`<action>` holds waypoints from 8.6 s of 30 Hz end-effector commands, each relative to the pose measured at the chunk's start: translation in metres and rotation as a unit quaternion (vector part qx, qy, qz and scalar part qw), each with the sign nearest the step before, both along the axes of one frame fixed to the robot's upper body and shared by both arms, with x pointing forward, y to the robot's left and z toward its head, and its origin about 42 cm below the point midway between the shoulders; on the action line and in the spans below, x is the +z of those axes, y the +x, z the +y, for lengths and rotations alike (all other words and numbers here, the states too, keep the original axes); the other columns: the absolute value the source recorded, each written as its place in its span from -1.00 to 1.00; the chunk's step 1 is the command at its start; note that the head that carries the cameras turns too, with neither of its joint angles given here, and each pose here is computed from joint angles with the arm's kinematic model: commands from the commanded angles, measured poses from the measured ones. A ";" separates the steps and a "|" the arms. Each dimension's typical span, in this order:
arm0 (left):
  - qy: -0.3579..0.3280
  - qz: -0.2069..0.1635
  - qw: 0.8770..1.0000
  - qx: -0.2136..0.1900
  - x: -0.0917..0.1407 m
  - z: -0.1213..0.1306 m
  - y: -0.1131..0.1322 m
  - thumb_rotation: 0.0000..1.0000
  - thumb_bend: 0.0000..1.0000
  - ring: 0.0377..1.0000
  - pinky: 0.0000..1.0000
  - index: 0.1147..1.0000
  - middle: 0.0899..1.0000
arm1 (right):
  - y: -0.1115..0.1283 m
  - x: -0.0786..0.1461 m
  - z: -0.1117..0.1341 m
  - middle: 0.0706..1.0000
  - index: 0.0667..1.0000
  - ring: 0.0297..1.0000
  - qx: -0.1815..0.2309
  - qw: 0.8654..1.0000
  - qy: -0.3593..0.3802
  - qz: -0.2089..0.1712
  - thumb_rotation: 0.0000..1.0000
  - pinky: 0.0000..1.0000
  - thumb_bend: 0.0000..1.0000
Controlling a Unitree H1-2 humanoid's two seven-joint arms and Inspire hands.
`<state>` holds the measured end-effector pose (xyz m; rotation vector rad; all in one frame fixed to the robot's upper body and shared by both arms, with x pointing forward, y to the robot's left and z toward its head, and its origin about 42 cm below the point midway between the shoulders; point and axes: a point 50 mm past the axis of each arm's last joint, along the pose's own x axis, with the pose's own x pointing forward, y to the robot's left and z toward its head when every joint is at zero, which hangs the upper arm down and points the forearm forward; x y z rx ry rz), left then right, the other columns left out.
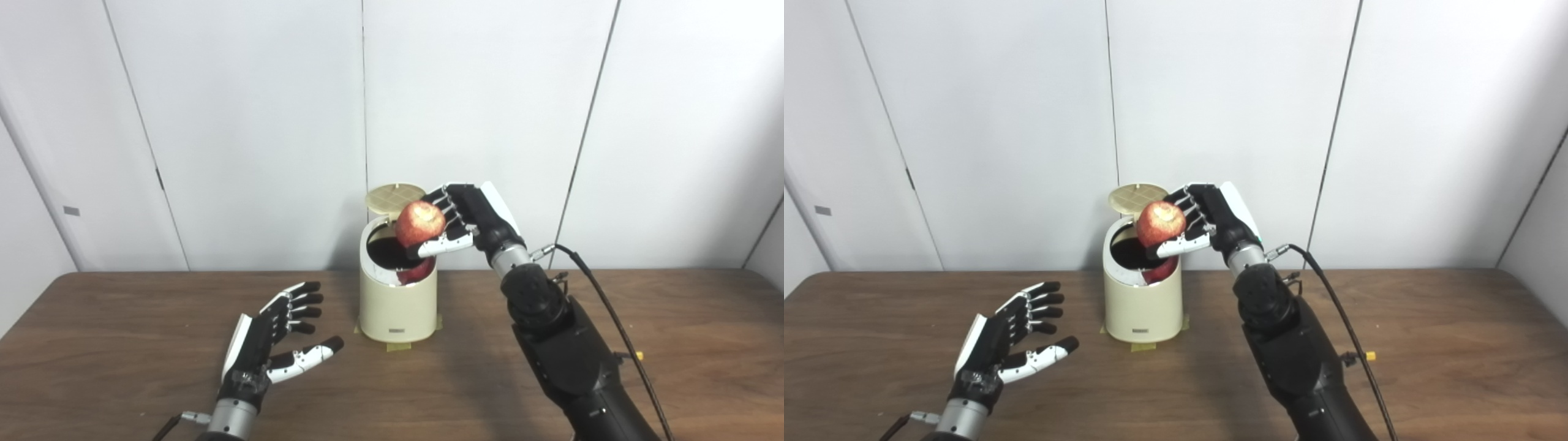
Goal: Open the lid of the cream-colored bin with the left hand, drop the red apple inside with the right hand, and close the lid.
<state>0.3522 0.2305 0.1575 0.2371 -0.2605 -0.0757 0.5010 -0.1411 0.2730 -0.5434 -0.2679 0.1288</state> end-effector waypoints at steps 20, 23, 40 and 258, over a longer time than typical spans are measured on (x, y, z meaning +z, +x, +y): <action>-0.007 -0.044 0.999 -0.005 0.024 -0.008 0.007 -0.75 0.50 0.45 0.28 0.58 0.50 | -0.004 0.036 0.030 0.25 0.22 0.22 0.085 0.993 0.013 -0.077 -0.88 -0.04 0.58; -0.005 -0.043 0.999 -0.005 0.024 -0.007 0.006 -0.74 0.50 0.44 0.27 0.57 0.51 | -0.004 0.036 0.030 0.37 0.34 0.24 0.085 0.993 0.003 -0.078 -0.84 -0.06 0.71; -0.007 -0.045 0.999 -0.007 0.026 -0.007 0.006 -0.76 0.49 0.45 0.28 0.56 0.50 | -0.007 0.032 0.028 0.42 0.40 0.22 0.090 0.994 -0.003 -0.065 -0.85 -0.09 0.77; -0.045 -0.065 0.996 -0.050 0.023 0.014 0.003 -0.40 0.47 0.50 0.21 0.61 0.58 | -0.137 -0.071 -0.069 0.47 0.49 0.19 0.011 0.967 0.252 -0.035 -0.60 0.04 0.70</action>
